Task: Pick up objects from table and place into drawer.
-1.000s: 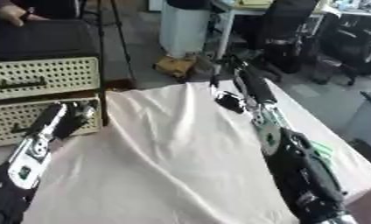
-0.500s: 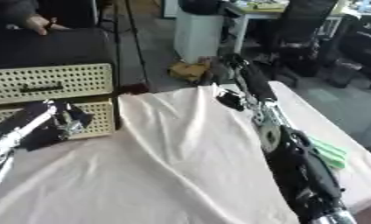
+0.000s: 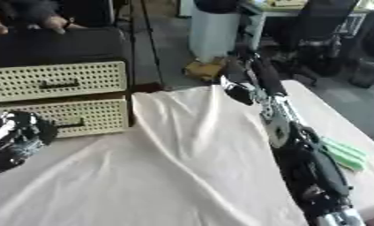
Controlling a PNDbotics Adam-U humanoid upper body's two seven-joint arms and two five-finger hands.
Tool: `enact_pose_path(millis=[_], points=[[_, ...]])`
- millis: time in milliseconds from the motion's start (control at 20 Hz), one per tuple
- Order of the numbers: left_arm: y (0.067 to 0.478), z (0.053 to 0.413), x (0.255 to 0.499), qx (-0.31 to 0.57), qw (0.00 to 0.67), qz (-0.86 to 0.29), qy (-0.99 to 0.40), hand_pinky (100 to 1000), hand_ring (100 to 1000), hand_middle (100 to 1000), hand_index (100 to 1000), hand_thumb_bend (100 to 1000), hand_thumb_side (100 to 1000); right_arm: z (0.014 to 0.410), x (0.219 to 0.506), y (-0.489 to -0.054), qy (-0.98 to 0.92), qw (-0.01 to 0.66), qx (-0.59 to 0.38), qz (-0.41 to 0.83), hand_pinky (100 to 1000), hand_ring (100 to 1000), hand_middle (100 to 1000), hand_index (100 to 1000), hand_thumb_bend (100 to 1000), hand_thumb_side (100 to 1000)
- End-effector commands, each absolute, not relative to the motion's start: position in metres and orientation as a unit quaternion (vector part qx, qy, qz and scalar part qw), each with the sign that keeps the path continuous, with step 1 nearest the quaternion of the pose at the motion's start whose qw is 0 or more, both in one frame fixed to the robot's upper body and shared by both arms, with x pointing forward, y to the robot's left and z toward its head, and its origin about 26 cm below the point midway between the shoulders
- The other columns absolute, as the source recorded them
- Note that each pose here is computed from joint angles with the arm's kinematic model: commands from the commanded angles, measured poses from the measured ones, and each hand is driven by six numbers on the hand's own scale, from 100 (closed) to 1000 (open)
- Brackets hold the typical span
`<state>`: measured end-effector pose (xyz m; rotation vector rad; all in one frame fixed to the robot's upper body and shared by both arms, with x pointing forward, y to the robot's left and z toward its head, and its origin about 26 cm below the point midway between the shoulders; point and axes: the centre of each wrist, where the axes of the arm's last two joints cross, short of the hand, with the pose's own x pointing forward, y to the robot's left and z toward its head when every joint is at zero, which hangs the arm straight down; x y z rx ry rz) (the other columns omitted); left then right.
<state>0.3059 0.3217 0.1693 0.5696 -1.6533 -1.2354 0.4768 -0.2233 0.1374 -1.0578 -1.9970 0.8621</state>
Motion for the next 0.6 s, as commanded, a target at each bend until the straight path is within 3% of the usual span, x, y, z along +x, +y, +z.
enact_pose_path(millis=[50, 600], points=[[0.335, 0.186, 0.291, 0.262, 0.463, -0.511, -0.675, 356, 485, 590, 717, 349, 1000, 0.160, 0.477, -0.236, -0.780, 0.331, -0.423, 0.321, 829, 917, 834, 839, 100, 447], [0.355, 0.167, 0.269, 0.243, 0.489, -0.469, -0.694, 346, 490, 599, 716, 336, 1000, 0.154, 0.473, -0.242, -0.782, 0.339, -0.415, 0.319, 828, 916, 814, 830, 100, 454]])
